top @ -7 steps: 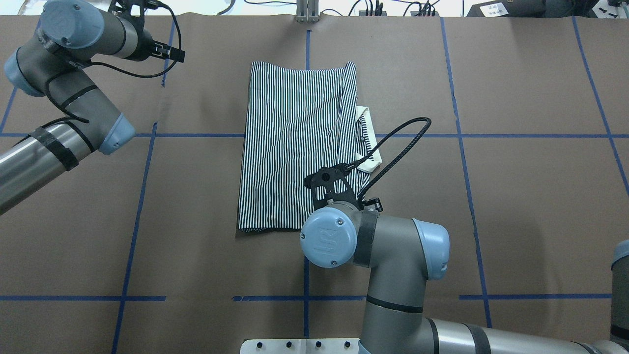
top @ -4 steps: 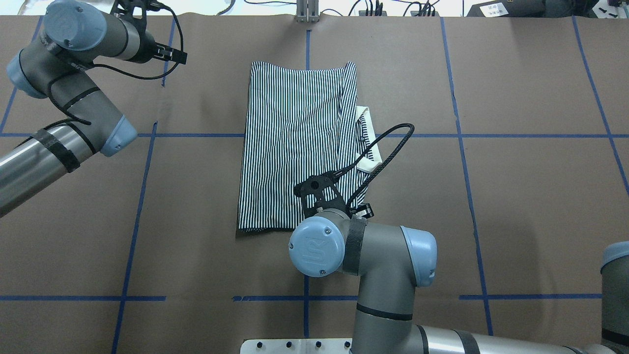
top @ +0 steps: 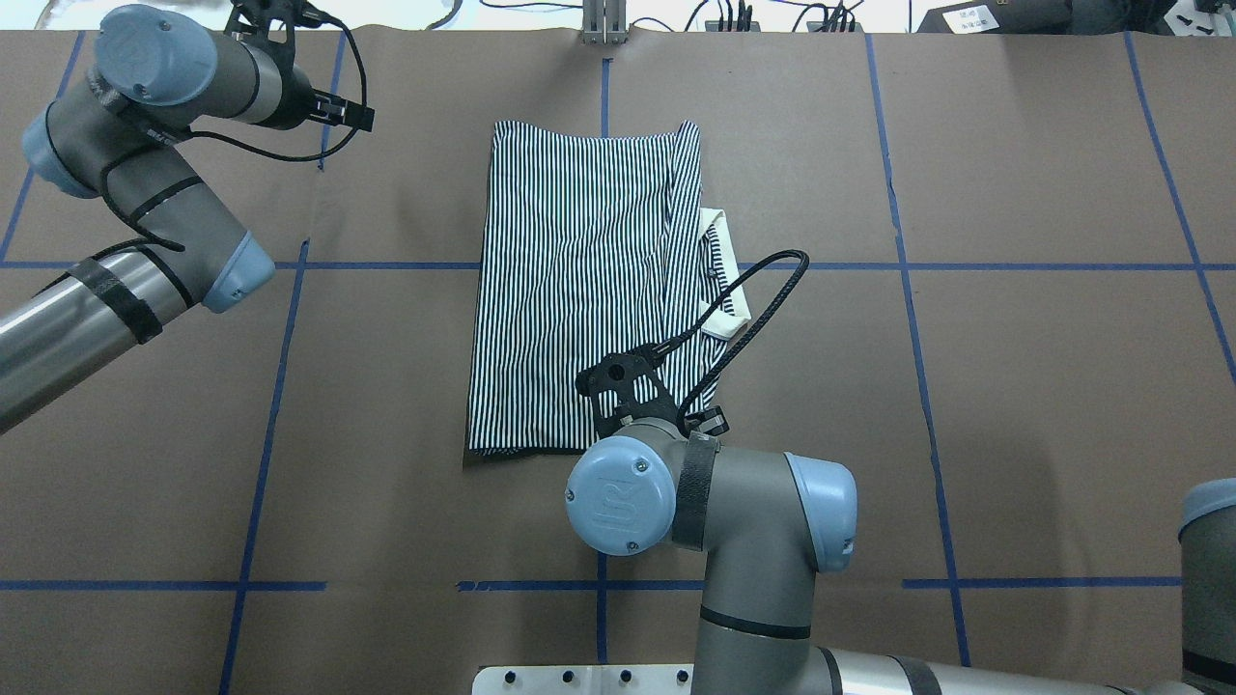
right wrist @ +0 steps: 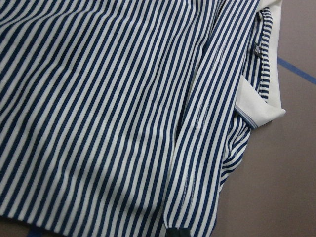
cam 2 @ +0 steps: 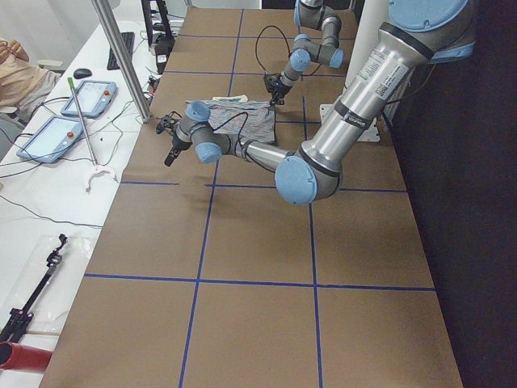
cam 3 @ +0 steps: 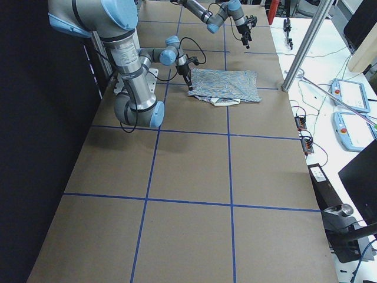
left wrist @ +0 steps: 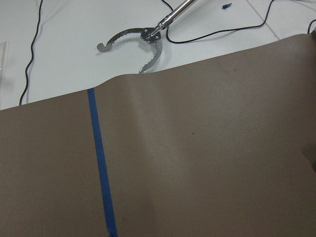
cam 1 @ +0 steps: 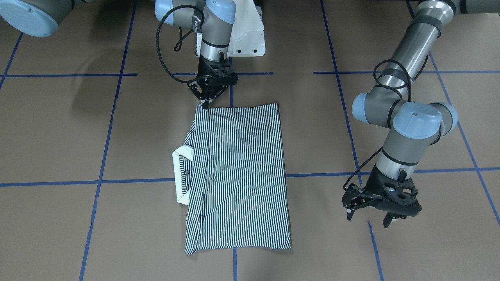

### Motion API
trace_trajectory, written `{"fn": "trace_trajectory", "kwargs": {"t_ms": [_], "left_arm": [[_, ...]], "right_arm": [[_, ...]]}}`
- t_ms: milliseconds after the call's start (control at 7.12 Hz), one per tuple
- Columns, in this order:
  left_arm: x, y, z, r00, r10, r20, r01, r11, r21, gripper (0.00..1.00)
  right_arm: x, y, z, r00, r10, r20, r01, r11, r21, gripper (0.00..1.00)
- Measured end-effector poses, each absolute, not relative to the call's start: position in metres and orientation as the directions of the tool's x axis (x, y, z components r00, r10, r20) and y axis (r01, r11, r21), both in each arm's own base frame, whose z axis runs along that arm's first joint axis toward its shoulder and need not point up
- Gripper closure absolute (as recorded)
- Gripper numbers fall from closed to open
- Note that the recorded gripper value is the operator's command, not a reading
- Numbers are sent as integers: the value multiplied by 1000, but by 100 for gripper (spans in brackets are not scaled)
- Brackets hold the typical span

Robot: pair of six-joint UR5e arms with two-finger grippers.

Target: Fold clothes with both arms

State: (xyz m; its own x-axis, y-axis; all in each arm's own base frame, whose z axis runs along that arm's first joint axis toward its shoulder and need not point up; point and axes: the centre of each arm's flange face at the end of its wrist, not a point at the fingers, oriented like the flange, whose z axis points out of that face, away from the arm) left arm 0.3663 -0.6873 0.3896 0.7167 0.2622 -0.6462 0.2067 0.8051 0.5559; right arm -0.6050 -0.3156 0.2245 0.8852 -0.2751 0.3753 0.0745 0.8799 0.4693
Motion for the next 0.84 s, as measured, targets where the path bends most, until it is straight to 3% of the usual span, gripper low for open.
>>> {"fn": "trace_trajectory", "kwargs": {"t_ms": [421, 842], "left_arm": [[369, -686, 389, 715, 264, -647, 204, 806, 555, 0], [372, -684, 389, 711, 255, -655, 211, 811, 546, 0]], "right_arm": [[-584, -318, 238, 890, -260, 374, 56, 877, 477, 100], [-550, -287, 278, 898, -213, 386, 11, 886, 463, 96]]}}
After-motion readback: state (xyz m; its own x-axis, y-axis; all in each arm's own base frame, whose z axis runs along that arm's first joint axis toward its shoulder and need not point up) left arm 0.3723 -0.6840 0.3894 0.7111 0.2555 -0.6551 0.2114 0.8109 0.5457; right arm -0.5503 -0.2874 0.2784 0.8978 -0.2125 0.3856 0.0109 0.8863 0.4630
